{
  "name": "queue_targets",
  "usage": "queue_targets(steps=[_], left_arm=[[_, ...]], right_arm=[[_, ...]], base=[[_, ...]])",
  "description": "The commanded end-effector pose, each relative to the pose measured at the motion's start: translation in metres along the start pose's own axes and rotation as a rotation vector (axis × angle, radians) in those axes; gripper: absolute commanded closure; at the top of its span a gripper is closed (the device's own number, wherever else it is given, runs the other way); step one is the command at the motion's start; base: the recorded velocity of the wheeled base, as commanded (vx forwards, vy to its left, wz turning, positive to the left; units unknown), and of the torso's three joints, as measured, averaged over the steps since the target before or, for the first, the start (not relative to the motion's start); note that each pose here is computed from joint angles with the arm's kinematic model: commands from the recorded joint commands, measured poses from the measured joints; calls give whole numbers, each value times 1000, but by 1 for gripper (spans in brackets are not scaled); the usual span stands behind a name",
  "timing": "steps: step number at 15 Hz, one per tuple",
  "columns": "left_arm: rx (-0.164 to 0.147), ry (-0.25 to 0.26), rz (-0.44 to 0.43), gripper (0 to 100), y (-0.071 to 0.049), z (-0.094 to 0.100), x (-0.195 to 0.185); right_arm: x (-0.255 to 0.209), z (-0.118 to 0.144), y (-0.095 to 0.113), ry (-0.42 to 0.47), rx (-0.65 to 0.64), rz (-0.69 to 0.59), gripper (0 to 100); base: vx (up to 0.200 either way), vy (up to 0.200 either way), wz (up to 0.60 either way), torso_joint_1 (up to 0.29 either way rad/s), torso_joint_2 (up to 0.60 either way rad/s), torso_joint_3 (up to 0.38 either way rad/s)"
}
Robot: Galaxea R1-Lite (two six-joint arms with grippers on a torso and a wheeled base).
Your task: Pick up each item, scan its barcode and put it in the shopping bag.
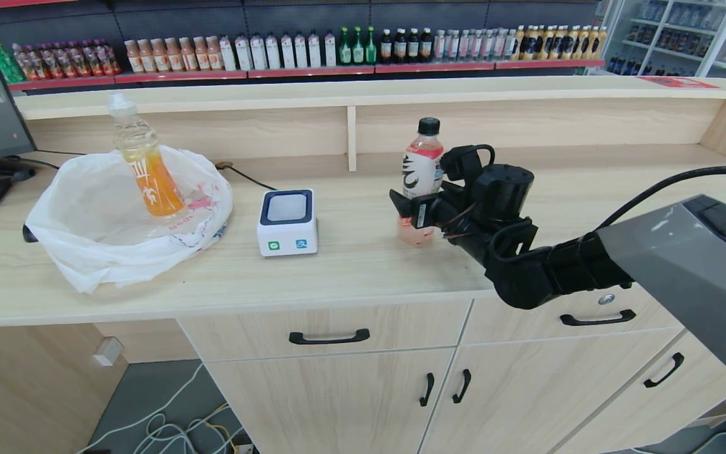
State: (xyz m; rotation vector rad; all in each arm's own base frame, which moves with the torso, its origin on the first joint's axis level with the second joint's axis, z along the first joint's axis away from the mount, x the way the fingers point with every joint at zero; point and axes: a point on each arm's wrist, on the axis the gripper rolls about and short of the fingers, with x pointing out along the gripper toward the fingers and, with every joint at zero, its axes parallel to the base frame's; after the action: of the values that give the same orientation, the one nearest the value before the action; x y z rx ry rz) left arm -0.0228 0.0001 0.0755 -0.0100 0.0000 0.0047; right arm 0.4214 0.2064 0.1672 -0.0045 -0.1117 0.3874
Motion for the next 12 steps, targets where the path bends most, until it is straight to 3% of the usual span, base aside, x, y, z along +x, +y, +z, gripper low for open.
queue_targets(steps=[1,5,6,12], left_arm=[[-1,0,1,0,0,0,0],[-1,0,1,0,0,0,0],[-1,0,0,0,0,0,0],[-1,0,0,0,0,0,0]], right_arm=[[1,-2,0,2,-1,-1,0],[1,-1,1,-2,0,-2,0],[1,0,1,-4,0,-2,100],[0,5,0,-19,1,-7,100]], base=[[0,0,0,0,0,0],[0,0,0,0,0,0],[0,0,0,0,0,0],[0,0,0,0,0,0]])
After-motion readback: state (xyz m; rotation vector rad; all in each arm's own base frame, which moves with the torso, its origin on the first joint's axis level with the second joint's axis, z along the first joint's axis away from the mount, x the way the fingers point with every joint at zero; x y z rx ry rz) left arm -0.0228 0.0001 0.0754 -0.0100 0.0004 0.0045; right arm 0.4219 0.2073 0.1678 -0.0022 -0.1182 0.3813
